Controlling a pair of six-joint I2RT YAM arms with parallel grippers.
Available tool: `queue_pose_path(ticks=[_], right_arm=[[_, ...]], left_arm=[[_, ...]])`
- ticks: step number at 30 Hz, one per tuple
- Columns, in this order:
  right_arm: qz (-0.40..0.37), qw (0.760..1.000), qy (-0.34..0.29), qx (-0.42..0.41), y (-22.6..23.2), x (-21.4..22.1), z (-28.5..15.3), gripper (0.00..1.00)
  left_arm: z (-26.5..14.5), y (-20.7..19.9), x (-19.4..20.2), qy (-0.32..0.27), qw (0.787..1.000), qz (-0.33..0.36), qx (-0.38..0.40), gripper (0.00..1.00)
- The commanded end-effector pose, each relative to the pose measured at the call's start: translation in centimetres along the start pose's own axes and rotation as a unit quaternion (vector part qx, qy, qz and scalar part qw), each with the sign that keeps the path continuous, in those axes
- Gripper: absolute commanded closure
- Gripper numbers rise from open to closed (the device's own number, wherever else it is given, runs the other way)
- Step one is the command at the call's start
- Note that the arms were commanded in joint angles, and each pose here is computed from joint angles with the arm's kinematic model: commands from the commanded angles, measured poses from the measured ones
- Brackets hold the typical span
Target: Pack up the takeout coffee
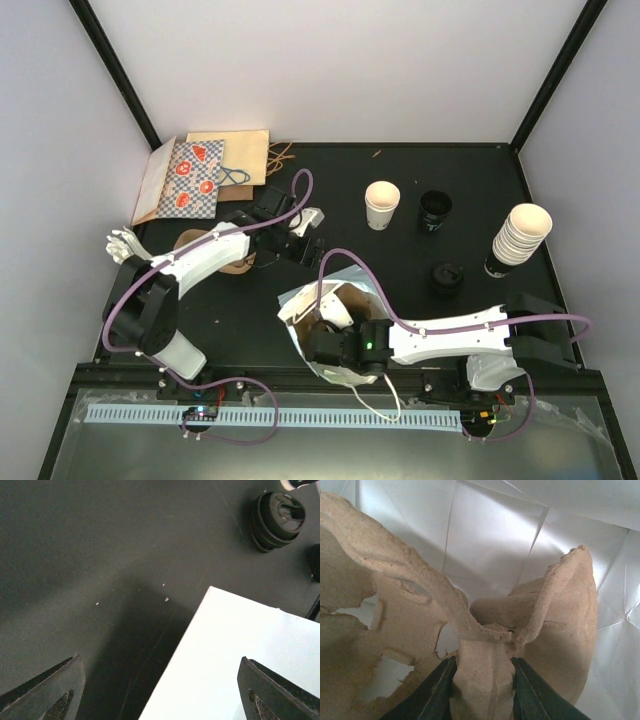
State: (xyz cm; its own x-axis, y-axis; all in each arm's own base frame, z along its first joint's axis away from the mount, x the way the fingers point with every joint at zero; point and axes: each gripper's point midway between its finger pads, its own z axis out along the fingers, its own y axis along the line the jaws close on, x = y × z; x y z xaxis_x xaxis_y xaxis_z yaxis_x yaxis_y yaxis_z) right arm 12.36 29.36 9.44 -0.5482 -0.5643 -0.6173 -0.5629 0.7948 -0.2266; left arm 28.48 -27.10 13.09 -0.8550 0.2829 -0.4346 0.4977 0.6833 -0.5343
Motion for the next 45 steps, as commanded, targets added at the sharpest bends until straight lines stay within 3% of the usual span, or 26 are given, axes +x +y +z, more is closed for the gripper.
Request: queue_pose_path(ticks=[1, 12, 45], right_arm=[[0.002, 1.000, -0.014, -0.002, 0.0, -0.6, -0.3, 0.69], [0.053, 0.996, -0.051, -0.050, -1.9, -3.2, -0.8, 0.67], [0.051, 0.995, 0.055, -0.065, -1.0, -0.7, 6.2, 0.68]], left_arm=[[0.9, 0.4, -0.2, 0.015, 1.000, 0.011, -0.001, 0.14], [2.3, -1.0, 0.6, 0.043, 0.997, -0.019, 0.063, 0.17], [3.6, -2.8, 2.3, 0.077, 0.989, -0.035, 0.117, 0.24]])
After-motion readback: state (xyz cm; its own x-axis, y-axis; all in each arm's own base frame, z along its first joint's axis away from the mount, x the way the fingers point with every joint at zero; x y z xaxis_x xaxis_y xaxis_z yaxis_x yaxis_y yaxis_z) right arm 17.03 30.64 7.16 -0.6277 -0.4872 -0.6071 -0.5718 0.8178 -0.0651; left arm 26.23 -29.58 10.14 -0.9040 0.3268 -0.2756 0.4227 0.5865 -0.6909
